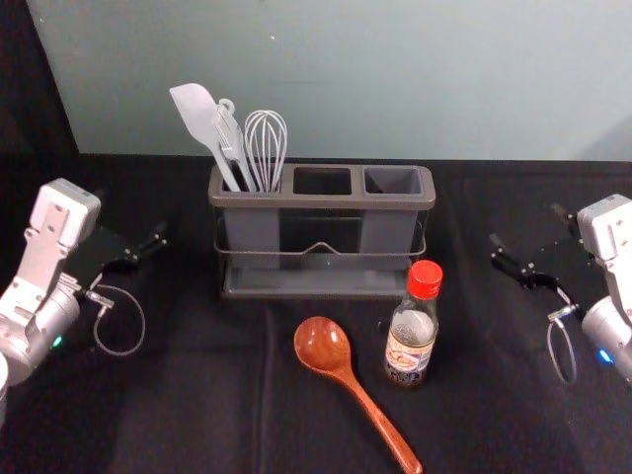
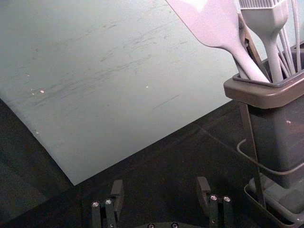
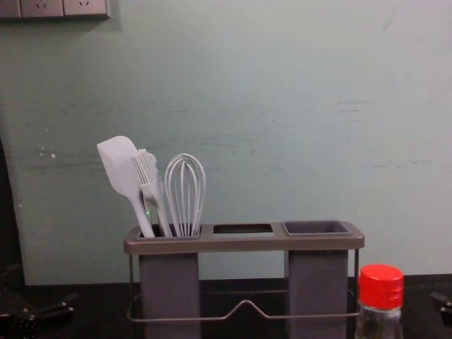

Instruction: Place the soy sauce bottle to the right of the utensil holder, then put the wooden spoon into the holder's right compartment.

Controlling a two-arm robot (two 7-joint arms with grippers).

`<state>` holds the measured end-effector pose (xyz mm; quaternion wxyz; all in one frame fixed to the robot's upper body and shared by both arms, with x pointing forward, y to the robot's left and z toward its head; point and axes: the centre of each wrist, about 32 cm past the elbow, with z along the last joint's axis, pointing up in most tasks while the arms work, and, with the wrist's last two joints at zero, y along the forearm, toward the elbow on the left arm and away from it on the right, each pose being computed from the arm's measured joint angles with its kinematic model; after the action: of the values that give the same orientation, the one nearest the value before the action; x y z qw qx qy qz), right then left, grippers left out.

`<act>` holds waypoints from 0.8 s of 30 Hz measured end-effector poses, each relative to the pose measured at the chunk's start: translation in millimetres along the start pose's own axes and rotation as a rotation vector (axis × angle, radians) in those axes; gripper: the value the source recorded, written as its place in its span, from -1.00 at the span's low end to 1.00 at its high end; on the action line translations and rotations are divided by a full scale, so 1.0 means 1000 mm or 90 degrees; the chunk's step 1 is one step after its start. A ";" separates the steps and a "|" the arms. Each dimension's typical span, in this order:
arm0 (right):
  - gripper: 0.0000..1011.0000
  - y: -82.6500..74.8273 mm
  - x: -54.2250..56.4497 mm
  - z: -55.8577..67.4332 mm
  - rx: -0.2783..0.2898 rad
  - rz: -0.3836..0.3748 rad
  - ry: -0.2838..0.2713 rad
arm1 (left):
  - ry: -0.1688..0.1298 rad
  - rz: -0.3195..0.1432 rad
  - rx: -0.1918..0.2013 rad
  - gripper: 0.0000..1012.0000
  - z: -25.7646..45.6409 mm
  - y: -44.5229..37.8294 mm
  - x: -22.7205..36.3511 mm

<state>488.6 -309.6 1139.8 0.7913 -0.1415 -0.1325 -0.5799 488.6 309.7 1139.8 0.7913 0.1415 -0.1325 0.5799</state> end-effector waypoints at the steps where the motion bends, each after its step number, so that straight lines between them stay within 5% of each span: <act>1: 0.99 0.000 0.000 0.000 0.000 0.000 0.000 | 0.000 0.000 0.000 0.99 0.0000 0.0000 0.0000; 24: 0.99 0.000 0.000 0.000 0.000 0.000 0.000 | 0.000 0.000 0.000 0.99 0.0000 0.0000 0.0000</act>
<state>488.6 -309.7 1139.8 0.7913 -0.1415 -0.1324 -0.5799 488.6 309.7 1139.8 0.7913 0.1415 -0.1325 0.5799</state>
